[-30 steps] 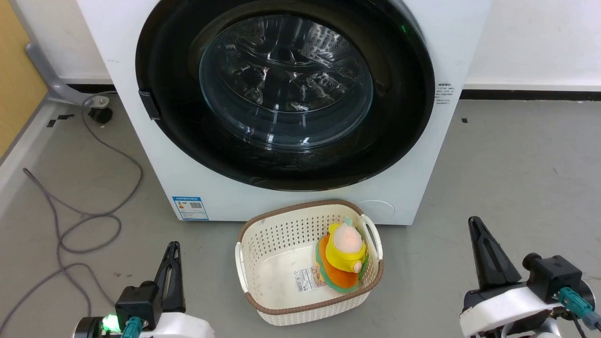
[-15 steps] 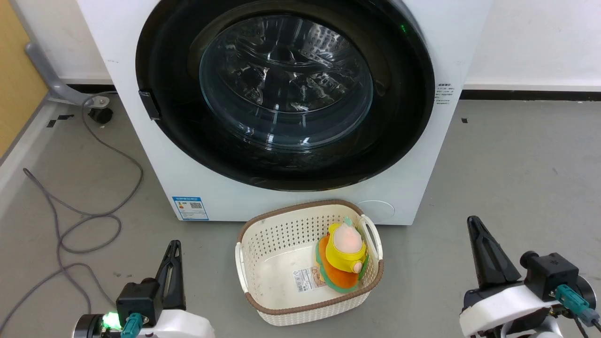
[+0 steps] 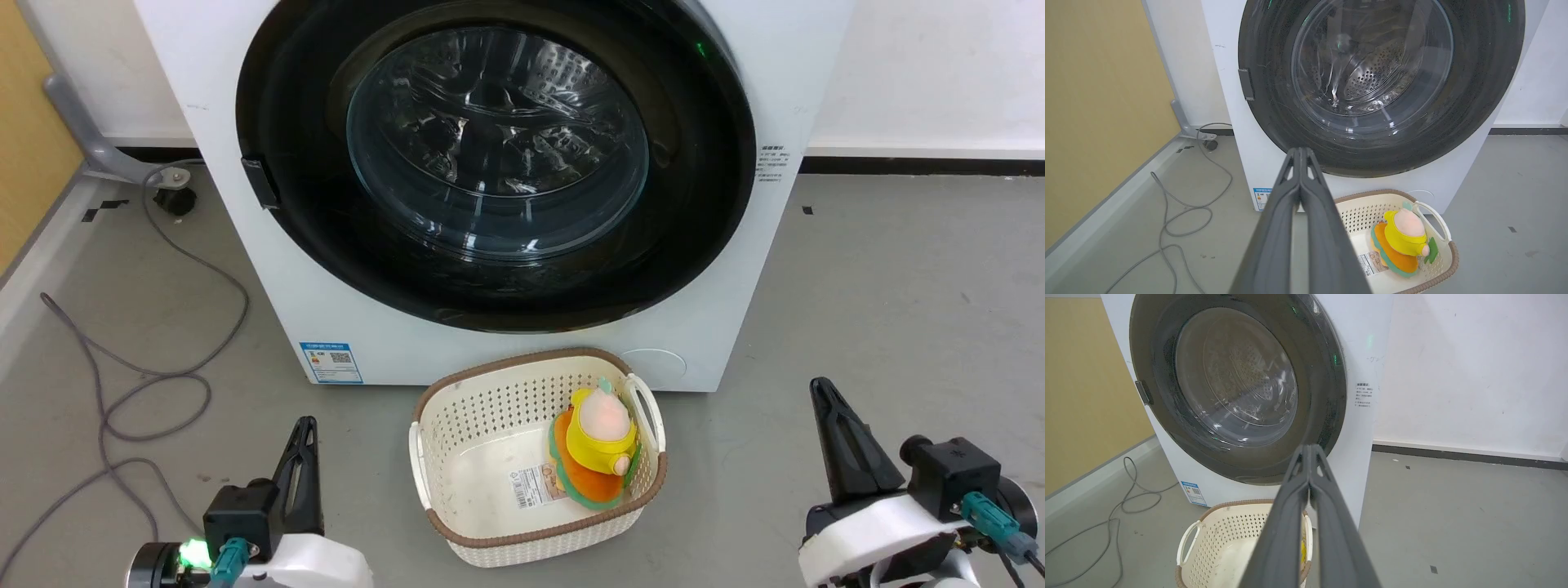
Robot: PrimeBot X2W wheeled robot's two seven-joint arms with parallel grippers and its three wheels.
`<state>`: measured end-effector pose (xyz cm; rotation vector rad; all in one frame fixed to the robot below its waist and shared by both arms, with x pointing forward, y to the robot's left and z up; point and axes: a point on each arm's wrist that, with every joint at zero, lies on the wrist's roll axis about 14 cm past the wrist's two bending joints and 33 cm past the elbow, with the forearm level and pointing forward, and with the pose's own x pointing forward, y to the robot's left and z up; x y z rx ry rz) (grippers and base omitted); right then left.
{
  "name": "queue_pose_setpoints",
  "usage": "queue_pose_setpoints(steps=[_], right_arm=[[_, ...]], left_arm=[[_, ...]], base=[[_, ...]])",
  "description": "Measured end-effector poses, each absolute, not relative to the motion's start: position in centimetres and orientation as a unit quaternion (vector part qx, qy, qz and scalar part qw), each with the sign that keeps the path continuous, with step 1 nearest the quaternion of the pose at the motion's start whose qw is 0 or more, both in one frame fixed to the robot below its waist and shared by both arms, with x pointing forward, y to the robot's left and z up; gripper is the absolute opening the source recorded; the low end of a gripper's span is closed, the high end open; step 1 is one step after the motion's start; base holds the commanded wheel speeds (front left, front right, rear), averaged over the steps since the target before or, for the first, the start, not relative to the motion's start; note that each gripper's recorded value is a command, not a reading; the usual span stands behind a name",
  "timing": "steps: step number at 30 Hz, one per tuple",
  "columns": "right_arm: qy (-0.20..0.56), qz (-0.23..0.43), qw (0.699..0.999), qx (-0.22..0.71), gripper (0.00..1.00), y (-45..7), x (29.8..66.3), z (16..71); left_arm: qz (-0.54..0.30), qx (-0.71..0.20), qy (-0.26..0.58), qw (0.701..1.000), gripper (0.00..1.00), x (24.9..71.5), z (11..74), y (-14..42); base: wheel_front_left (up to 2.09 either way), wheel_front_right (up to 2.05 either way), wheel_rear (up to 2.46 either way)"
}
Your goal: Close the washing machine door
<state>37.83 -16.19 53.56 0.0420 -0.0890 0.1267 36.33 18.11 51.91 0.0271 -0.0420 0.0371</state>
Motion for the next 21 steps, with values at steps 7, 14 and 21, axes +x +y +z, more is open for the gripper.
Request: queue_pose_setpoints(steps=[7, 14, 21], right_arm=[[-0.037, 0.064, 0.997, 0.016, 0.0, -16.17, 37.69, 53.34], [-0.034, 0.064, 0.997, 0.011, 0.0, -16.13, 37.68, 53.35], [-0.026, 0.065, 0.998, 0.005, 0.0, -16.09, 37.69, 53.24]], left_arm=[[0.016, 0.013, -0.017, 1.0, 0.0, 36.38, 51.89, 18.04], [0.013, 0.016, -0.014, 1.0, 0.0, 36.42, 51.93, 18.0], [0.012, 0.016, -0.012, 1.0, 0.0, 36.65, 52.15, 17.97]], base=[[0.0, 0.0, 0.0], [0.0, 0.0, 0.0], [0.0, 0.0, 0.0]])
